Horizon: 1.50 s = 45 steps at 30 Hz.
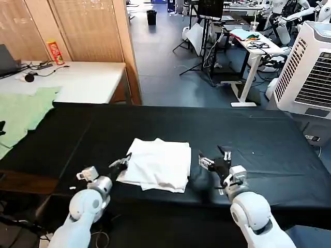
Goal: Fold and organize the clothes.
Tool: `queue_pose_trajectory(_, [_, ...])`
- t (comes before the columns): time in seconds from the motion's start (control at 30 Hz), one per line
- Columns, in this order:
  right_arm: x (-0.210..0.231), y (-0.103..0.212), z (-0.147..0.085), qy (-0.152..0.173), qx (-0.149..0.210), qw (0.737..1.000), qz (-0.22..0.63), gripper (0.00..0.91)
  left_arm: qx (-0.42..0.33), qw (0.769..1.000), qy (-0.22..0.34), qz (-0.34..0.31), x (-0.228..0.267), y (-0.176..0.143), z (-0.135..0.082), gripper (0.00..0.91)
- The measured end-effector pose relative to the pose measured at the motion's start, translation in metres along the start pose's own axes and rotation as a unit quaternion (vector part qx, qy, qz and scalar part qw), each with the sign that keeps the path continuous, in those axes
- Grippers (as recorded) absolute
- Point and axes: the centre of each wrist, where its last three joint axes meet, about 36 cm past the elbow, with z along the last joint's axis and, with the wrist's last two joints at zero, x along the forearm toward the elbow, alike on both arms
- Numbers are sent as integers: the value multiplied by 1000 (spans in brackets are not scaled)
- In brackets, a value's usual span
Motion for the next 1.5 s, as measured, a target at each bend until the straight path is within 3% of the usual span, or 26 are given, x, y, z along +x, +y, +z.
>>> queue_pose_trajectory(0.23, [3, 3, 3, -1, 6, 1000, 2, 878, -87, 995, 6, -41, 19, 0, -27, 0])
queue_pose_trajectory(0.47, [2, 9, 3, -4, 1, 1000, -5, 878, -176, 981, 5, -82, 53, 14, -72, 0])
queue_pose_trajectory(0.7, [-1, 9, 1, -10, -2, 1000, -10, 878, -318, 937, -35, -138, 91, 23, -135, 0])
queue_pose_trajectory(0.87, [-1, 9, 2, -14, -5, 1000, -12, 878, -387, 905, -60, -167, 113, 8, -173, 0])
queue_pose_trajectory(0.97, [-1, 10, 5, -10, -7, 1000, -11, 878, -396, 900, -67, -168, 121, -14, -177, 0])
queue_pose_trajectory(1.07, [1, 8, 8, -7, -7, 1000, -7, 878, -379, 912, -72, -137, 126, -39, -168, 0])
queue_pose_trajectory(1.17, [4, 8, 12, -2, -8, 1000, -3, 878, -340, 933, -78, -85, 122, -60, -148, 0])
queue_pose_trajectory(1.3, [8, 10, 17, 7, -17, 1000, -6, 878, -308, 948, -79, -28, 99, -82, -106, 0])
queue_pose_trajectory(1.33, [9, 11, 18, 8, -19, 1000, -9, 878, -297, 951, -80, -18, 90, -87, -94, 215])
queue_pose_trajectory(1.37, [10, 11, 18, 10, -21, 1000, -11, 878, -288, 955, -78, -9, 81, -92, -83, 878])
queue_pose_trajectory(1.5, [16, 13, 21, 31, -39, 998, -31, 878, -256, 964, -50, 39, 49, -116, -32, 878])
